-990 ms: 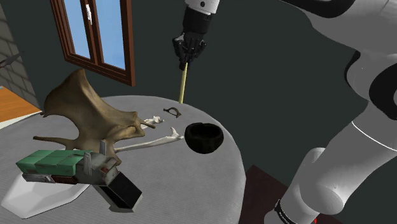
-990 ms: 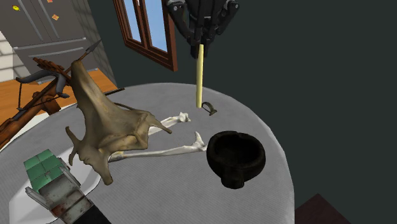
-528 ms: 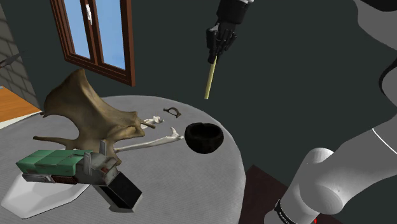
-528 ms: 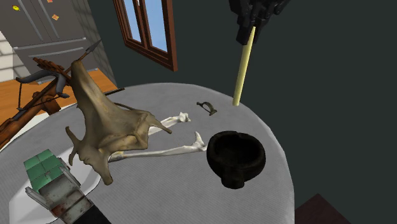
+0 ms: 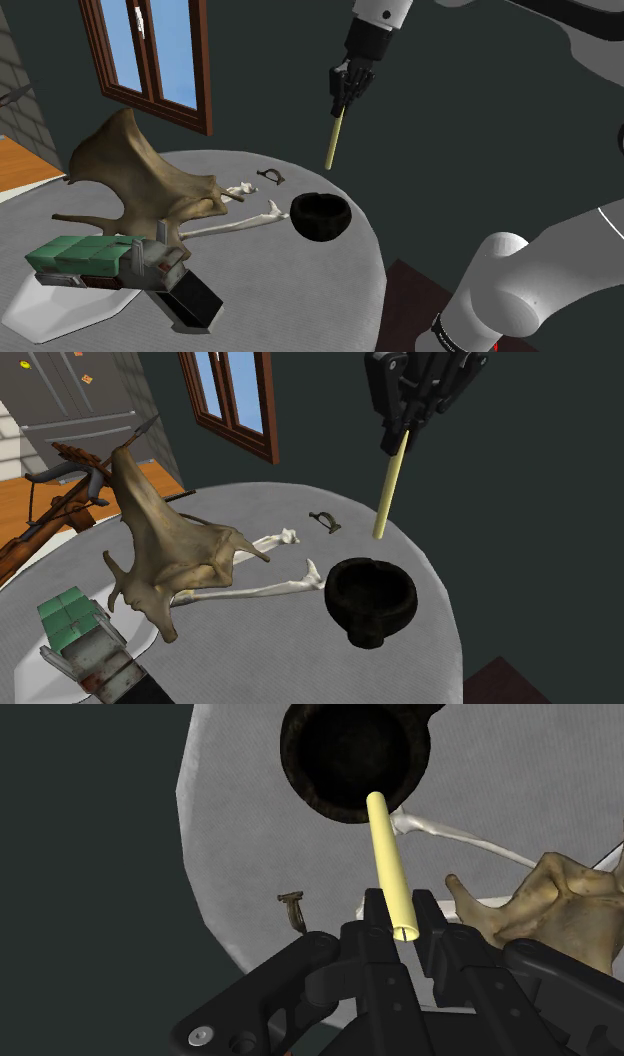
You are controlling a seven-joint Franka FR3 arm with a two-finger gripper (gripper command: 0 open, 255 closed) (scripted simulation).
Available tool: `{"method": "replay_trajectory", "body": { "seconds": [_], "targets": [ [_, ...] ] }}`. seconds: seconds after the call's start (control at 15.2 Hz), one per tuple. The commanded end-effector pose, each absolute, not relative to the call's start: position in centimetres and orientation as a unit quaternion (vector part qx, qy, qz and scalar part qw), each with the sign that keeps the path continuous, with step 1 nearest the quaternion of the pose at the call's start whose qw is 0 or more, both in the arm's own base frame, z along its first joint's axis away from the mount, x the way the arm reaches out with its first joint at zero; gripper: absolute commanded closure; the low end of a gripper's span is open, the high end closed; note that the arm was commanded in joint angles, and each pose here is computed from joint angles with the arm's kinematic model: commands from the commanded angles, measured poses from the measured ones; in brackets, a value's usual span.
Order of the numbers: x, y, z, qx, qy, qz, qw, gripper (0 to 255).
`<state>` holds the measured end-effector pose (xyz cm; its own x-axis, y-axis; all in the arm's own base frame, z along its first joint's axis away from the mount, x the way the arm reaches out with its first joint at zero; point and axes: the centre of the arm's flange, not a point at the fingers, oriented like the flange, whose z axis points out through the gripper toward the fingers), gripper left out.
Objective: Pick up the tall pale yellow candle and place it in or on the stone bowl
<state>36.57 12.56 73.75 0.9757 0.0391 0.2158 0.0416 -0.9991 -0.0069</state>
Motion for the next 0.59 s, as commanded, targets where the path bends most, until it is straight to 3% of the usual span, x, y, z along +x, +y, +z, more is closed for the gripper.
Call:
{"method": "replay_trajectory", "body": {
  "seconds": [0.0,0.53],
  "targets": [
    [36.5,12.6,72.7,-0.994,-0.02,-0.109,0.006,255],
    [36.5,12.6,68.5,-0.994,-0.02,-0.109,0.006,255]
  ]
}}
